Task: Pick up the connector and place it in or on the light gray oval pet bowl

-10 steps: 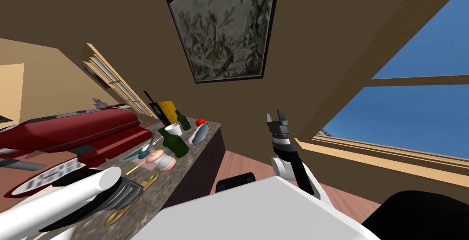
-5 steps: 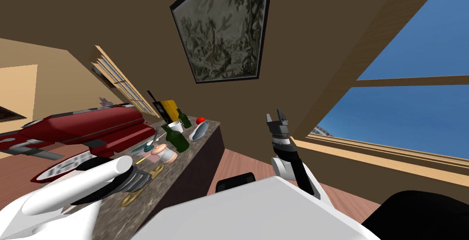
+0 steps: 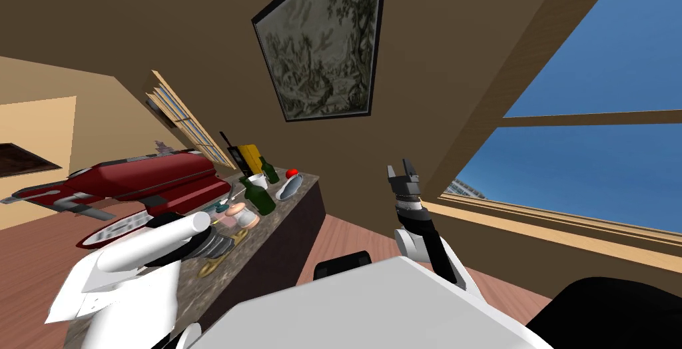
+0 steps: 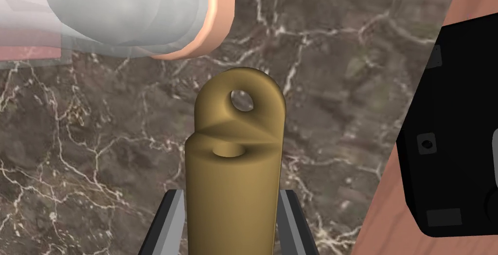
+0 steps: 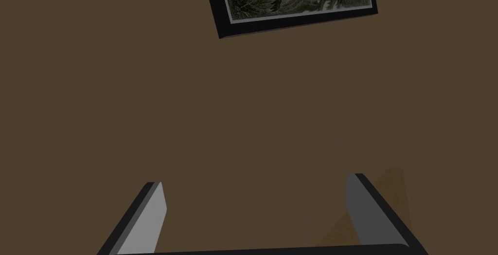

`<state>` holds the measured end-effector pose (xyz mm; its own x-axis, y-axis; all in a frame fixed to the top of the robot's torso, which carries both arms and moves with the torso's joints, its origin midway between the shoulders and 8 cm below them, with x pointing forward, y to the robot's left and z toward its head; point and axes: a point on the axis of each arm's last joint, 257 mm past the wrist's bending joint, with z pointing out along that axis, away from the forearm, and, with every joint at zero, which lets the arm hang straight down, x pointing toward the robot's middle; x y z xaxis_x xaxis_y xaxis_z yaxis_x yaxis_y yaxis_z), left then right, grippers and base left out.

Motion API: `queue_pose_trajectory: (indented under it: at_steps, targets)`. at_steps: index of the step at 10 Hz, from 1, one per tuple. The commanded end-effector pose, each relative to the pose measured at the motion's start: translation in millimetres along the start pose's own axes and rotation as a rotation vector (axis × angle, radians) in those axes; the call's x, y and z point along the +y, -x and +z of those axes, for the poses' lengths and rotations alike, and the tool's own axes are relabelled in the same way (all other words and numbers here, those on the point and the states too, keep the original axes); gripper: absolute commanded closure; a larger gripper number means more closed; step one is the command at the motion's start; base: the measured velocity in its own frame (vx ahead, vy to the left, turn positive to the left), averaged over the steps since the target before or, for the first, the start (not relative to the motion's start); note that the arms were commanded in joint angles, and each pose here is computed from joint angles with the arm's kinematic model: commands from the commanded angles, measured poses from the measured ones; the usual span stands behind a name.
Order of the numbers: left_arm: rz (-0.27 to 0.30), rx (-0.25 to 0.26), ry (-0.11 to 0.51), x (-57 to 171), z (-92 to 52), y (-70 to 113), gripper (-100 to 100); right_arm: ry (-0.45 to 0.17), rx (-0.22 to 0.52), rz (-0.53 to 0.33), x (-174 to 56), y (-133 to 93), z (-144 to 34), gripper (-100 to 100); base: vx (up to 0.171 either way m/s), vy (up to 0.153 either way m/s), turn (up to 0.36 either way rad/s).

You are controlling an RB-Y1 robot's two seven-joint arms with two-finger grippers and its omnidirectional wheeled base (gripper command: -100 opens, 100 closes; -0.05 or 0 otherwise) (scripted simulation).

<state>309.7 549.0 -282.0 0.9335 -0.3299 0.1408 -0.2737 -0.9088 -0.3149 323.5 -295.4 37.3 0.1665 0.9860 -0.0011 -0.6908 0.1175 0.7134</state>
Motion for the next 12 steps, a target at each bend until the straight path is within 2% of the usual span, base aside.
queue_pose_trajectory:
  at_steps: [1,2,3,4,5,6,7,8,9,10,11,12]
  targets:
    - [-0.003,0.016,0.001,-1,-2.6,-14.0,100,0.000,0.000,0.000,0,0,0.0,0,-0.037,-0.050,0.026]
    - [-0.010,0.011,0.017,2,1.2,-23.1,100,0.000,0.000,0.000,0,0,0.0,0,-0.049,-0.064,0.032]
    - [-0.009,0.024,0.013,0,-1.9,-30.2,100,0.000,0.000,0.000,0,0,0.0,0,-0.045,-0.054,0.025]
    - [-0.014,0.014,0.032,4,3.0,-37.4,100,0.000,0.000,0.000,0,0,0.0,0,-0.047,-0.054,0.055]
    - [-0.012,0.032,0.027,2,-1.6,-47.2,100,0.000,0.000,0.000,0,0,0.0,0,-0.033,-0.046,0.032]
    - [-0.016,0.019,0.048,7,3.6,-54.2,100,0.000,0.000,0.000,0,0,0.0,0,-0.019,-0.045,0.046]
    - [-0.014,0.040,0.042,4,-1.8,-65.0,100,0.000,0.000,0.000,0,0,0.0,0,-0.014,-0.040,0.031]
    - [-0.015,0.028,0.063,10,2.6,-73.8,100,0.000,0.000,0.000,0,0,0.0,0,-0.012,-0.038,0.069]
    - [-0.013,0.047,0.058,8,-2.8,-83.7,100,0.000,0.000,0.000,0,0,0.0,0,-0.011,-0.034,0.040]
    - [-0.011,0.034,0.079,14,1.4,-92.0,100,0.000,0.000,0.000,0,0,0.0,0,-0.001,-0.035,0.051]
    - [-0.009,0.054,0.075,12,-4.4,-102.9,100,0.000,0.000,0.000,0,0,0.0,0,0.001,-0.033,0.047]
    - [-0.007,0.043,0.084,17,-2.5,-109.5,100,0.000,0.000,0.000,0,0,0.0,0,0.010,-0.031,0.068]
